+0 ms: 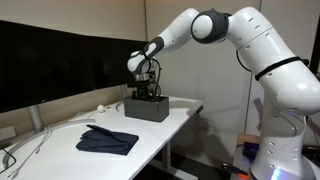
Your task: Pick up the clothes from the box and put them on the table
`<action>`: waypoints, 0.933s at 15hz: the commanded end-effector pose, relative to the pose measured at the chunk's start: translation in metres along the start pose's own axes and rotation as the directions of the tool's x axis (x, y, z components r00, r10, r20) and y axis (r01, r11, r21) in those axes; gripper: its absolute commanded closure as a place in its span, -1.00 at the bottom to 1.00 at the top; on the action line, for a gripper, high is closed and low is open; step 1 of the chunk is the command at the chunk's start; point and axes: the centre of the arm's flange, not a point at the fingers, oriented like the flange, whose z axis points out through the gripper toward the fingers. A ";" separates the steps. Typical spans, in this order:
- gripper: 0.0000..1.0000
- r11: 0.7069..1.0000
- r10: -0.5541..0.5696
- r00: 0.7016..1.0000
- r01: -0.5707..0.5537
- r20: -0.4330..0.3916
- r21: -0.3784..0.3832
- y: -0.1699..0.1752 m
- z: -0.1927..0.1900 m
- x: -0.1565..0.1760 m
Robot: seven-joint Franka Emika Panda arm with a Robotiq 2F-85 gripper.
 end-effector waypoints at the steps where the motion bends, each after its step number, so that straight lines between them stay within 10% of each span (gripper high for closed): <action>1: -1.00 0.989 0.149 0.989 -0.150 -0.019 -0.016 0.014 0.015 -0.003; 14: -1.00 0.954 0.298 0.953 -0.298 -0.044 0.021 0.025 0.006 0.024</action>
